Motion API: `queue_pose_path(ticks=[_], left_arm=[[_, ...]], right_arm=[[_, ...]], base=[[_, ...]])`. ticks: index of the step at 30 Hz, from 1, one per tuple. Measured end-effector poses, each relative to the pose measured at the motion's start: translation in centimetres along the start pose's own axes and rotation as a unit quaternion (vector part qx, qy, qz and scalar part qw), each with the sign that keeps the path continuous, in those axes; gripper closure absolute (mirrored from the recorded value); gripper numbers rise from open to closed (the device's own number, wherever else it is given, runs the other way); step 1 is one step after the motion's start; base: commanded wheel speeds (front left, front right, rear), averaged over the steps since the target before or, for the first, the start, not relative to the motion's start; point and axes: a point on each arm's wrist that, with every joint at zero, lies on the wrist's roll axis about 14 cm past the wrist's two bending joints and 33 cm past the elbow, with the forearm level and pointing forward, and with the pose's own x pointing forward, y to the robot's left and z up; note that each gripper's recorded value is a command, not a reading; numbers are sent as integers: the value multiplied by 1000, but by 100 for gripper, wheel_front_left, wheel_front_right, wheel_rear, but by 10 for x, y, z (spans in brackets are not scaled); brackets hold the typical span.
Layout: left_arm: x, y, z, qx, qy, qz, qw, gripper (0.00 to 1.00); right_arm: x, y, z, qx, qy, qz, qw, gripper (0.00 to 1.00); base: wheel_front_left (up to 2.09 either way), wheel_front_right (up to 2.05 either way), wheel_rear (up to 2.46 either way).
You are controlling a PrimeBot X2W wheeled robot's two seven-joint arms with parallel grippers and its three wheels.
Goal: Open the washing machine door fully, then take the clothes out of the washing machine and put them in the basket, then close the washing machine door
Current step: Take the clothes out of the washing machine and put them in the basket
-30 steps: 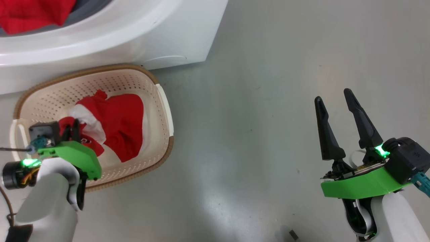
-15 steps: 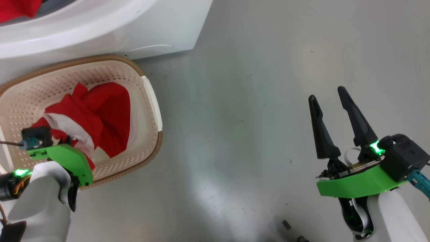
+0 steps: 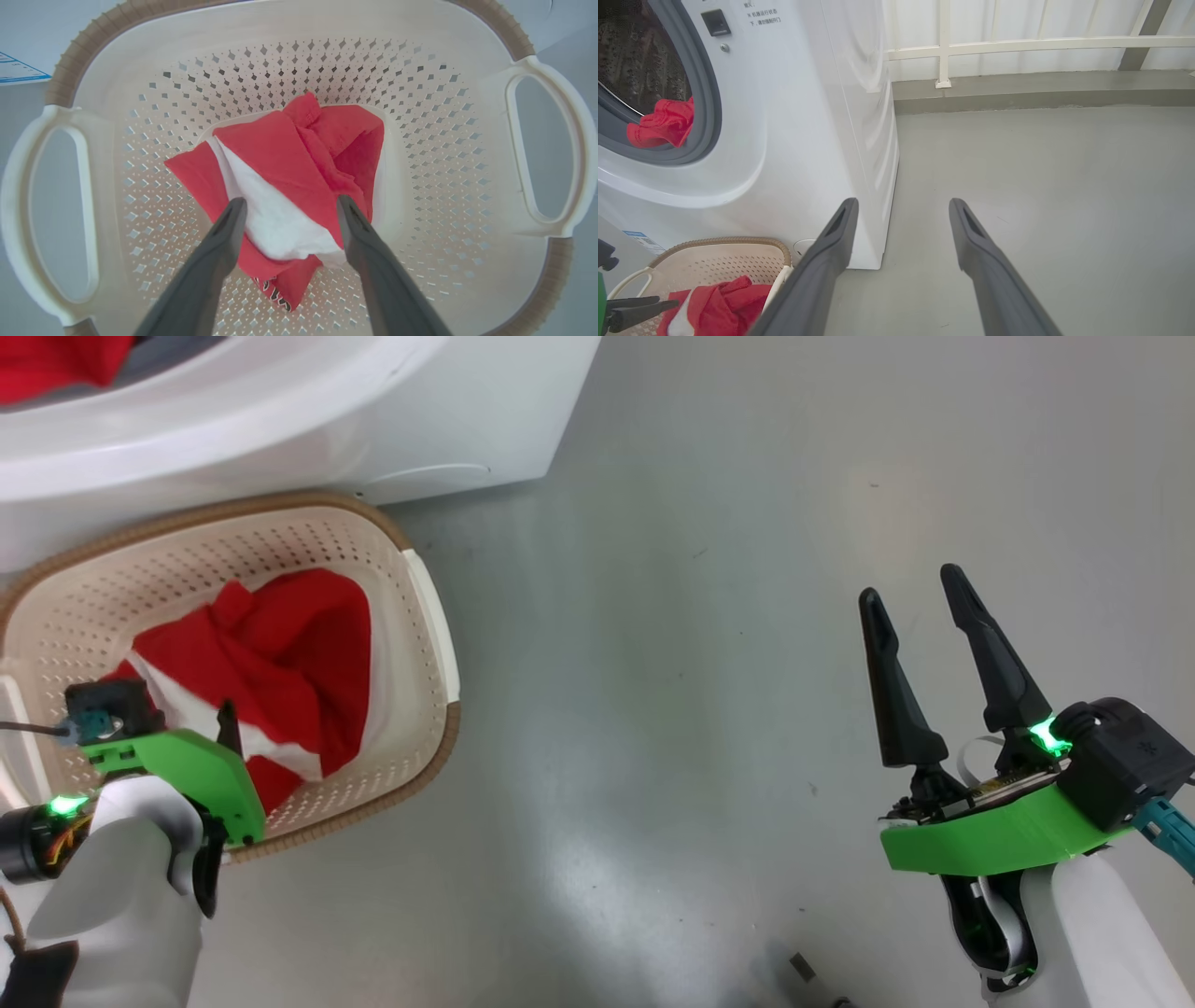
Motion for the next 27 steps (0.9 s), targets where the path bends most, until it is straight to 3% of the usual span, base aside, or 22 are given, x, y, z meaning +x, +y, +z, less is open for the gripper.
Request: queue_pose_path(ticks=[18,27], left_arm=[[-47,-14,50,-22,-115,-29,993,0],[-88,-25,82,-27,-203,-49,978,0]], right_arm=[[-7,13,32,0,-40,17,999,0],[-20,15,40,-15,-45,19,999,0]], base=[[0,0,0],[0,0,0]])
